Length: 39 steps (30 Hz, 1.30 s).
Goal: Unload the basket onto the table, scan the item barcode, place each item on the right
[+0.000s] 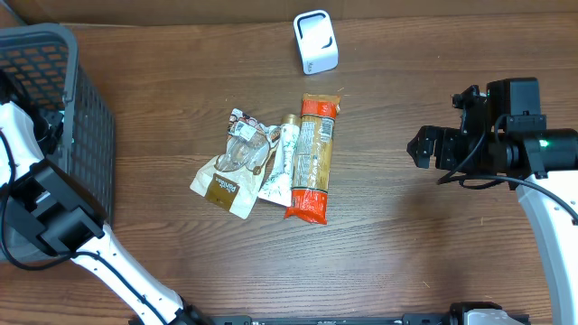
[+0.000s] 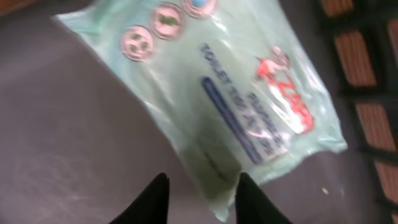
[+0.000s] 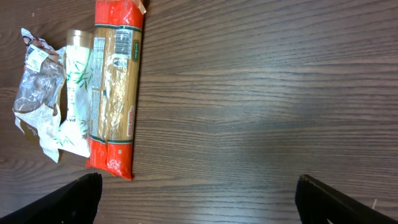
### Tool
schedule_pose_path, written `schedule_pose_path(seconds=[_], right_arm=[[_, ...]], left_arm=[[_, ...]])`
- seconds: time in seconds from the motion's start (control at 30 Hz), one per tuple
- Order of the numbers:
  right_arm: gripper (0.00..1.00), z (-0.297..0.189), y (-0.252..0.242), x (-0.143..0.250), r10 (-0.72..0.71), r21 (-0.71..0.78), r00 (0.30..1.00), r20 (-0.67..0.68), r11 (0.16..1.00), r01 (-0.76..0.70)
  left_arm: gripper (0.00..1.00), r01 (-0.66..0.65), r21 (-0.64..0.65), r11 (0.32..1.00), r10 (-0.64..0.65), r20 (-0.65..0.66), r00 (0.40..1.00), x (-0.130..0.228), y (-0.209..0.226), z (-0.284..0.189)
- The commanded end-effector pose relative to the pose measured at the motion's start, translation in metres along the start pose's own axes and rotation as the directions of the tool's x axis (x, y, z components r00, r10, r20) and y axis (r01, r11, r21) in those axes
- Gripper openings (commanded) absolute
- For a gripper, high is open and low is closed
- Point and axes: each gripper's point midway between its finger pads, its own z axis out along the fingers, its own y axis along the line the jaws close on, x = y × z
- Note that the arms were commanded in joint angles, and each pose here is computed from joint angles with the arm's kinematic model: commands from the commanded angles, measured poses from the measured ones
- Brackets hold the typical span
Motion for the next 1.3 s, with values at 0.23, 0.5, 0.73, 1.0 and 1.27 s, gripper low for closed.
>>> schedule_pose_path(seconds=[0.23, 0.5, 0.73, 1.0, 1.27], right_arm=[[1.00, 0.001, 0.004, 0.000, -0.003, -0.015, 1.000, 0.002, 1.000, 0.003], [1.00, 0.001, 0.003, 0.000, -0.003, -0.015, 1.000, 0.002, 1.000, 0.003], [1.00, 0.001, 0.003, 0.000, -0.004, -0.015, 1.000, 0.002, 1.000, 0.004], [1.00, 0.001, 0.004, -0.001, -0.005, -0.015, 1.000, 0.005, 1.000, 0.005], [1.00, 0.001, 0.004, -0.001, -0.005, -0.015, 1.000, 0.004, 1.000, 0.005]], left_arm=[[0.45, -0.498, 0.249, 0.830, 0.498, 0.070, 0.865, -0.013, -0.057, -0.040], [0.49, -0.615, 0.244, 0.750, 0.569, 0.236, 0.788, -0.042, -0.076, -0.085], [0.49, -0.603, 0.257, 0.755, 0.583, 0.157, 0.797, -0.023, -0.065, -0.104], [0.30, -0.591, 0.298, 0.749, 0.593, 0.095, 0.799, 0.010, -0.047, -0.177], [0.16, -0.668, 0.318, 0.672, 0.667, 0.131, 0.733, 0.048, -0.028, -0.264]])
